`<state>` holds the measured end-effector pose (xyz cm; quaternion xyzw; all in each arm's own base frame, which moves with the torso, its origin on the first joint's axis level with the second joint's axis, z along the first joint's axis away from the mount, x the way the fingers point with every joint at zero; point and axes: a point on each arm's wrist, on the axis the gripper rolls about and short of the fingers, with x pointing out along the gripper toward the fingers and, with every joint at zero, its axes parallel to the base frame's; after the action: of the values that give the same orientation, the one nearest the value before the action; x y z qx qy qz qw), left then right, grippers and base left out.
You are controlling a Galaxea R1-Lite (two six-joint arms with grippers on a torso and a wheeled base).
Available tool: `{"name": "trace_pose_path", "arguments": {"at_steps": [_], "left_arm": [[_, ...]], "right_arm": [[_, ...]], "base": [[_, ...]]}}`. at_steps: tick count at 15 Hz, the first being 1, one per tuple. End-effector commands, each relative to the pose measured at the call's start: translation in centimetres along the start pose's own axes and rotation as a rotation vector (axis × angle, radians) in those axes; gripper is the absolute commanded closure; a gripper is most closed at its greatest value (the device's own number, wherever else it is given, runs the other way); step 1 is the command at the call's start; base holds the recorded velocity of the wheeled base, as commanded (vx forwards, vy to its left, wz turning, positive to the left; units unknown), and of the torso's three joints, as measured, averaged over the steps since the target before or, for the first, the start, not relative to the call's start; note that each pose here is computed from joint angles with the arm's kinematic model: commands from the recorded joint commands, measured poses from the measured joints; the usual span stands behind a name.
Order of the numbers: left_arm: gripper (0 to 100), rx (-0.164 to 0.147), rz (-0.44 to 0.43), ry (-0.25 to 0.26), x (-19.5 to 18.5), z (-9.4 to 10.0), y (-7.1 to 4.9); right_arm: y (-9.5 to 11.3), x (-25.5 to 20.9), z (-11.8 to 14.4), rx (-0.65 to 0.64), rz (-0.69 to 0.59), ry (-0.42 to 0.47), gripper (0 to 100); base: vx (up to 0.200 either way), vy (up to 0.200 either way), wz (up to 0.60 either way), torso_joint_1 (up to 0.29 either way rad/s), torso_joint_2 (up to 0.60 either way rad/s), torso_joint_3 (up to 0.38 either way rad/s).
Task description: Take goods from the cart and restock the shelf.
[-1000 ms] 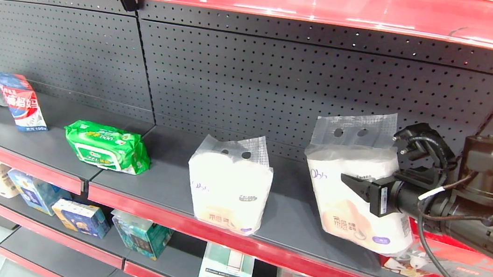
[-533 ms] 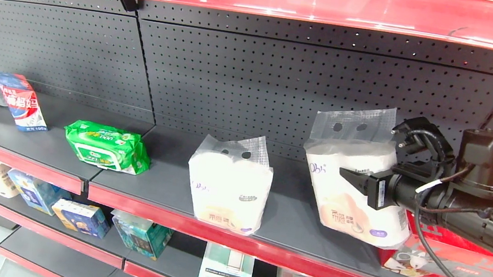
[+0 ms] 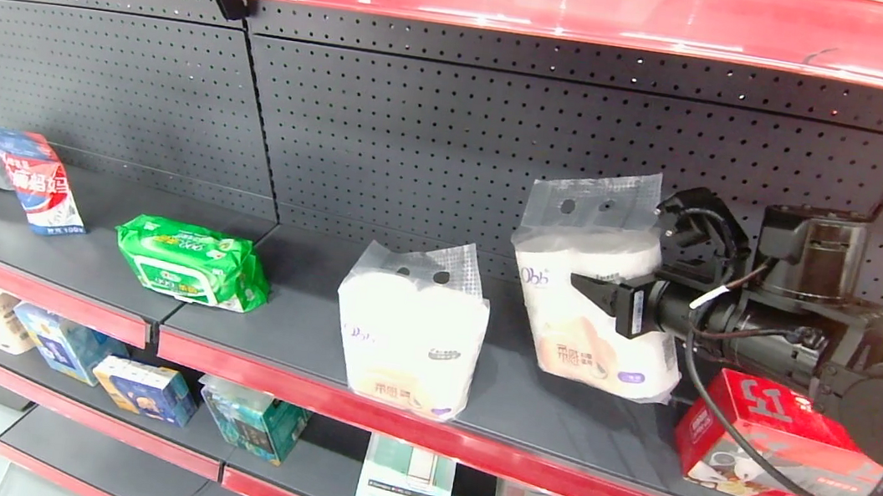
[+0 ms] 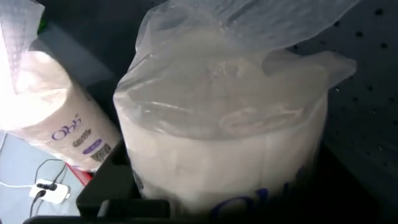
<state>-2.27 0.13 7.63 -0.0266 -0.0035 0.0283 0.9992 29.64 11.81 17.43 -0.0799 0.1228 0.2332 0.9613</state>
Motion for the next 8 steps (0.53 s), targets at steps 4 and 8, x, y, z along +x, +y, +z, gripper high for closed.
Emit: {"name": "trace_pose_path", "arguments": {"at_steps": [4,8], "left_arm": [[0,-0.001,0.0,-0.001,0.0,0.0,0.0],[0,-0.001,0.0,-0.001,0.0,0.0,0.0]], "right_arm": [[-3.2,4.3,-1.7,-0.001,0.091,-0.047,100],[-4.2,7.3,-2.8,-0.017,0.272,-0.141,100]], "base": [[0.0,0.0,0.0,0.0,0.0,0.0],[0.0,0.0,0.0,0.0,0.0,0.0]]}}
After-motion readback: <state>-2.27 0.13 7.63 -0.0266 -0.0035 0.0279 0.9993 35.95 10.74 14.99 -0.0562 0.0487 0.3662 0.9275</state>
